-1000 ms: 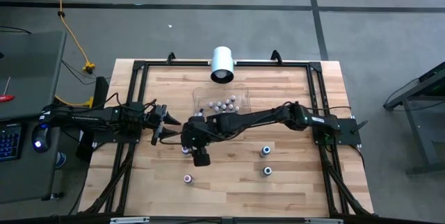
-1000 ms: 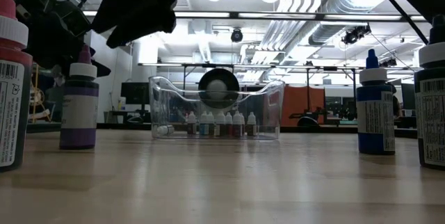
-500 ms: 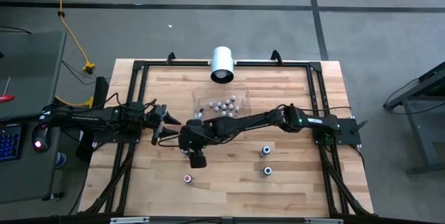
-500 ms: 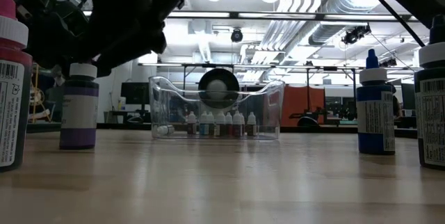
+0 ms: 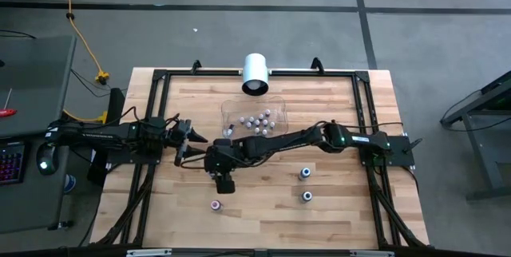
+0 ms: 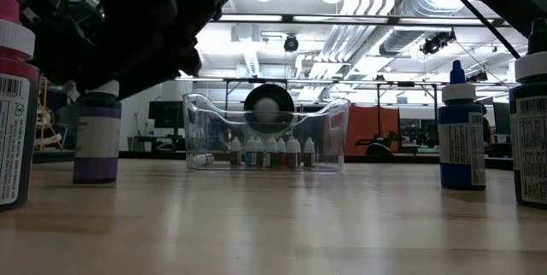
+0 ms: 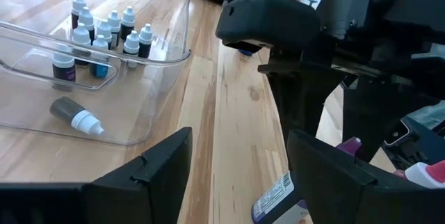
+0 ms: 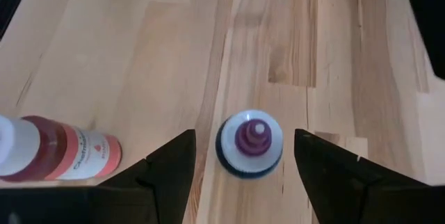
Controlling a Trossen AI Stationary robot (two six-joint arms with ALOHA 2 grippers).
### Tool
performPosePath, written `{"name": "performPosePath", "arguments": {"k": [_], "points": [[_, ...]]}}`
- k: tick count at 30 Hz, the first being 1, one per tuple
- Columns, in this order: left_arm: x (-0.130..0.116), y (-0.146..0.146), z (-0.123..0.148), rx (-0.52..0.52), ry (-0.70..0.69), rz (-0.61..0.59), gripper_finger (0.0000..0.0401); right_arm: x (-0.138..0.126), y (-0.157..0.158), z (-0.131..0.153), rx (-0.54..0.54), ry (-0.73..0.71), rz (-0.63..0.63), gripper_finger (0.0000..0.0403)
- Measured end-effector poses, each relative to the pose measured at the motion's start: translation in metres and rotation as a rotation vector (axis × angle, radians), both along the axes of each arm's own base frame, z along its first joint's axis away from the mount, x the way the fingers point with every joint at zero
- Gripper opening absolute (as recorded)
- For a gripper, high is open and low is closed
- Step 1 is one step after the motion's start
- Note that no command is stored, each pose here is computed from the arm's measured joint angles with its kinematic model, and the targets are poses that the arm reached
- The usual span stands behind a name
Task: Pick & Place food coloring
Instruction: Put the large purple food coloring bottle into the transparent bin
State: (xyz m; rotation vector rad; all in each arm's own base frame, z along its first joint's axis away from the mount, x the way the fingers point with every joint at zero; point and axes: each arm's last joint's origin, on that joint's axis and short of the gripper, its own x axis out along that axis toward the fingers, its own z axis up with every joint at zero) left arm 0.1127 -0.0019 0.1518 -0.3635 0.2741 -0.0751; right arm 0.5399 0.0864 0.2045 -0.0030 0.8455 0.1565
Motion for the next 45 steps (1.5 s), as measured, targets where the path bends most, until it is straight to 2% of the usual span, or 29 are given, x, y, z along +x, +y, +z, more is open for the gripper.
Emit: {"name": "performPosePath", "arguments": {"k": [6, 20, 45], "points": [[0.0, 0.0, -0.0001, 0.0, 0.0, 0.001, 0.0234, 0.0031, 0.0004, 0.0029, 0.005, -0.044, -0.001, 0.0232], [0.0, 0.0001, -0.0001, 0.001, 0.0, 0.002, 0.0234, 0.0018, 0.0004, 0.0017, 0.025, -0.022, -0.018, 0.0228], [0.0, 0.0001, -0.0001, 0.001, 0.0, 0.003, 0.0234, -0.0003, 0.0012, -0.0001, 0.036, 0.008, -0.001, 0.0112]]}}
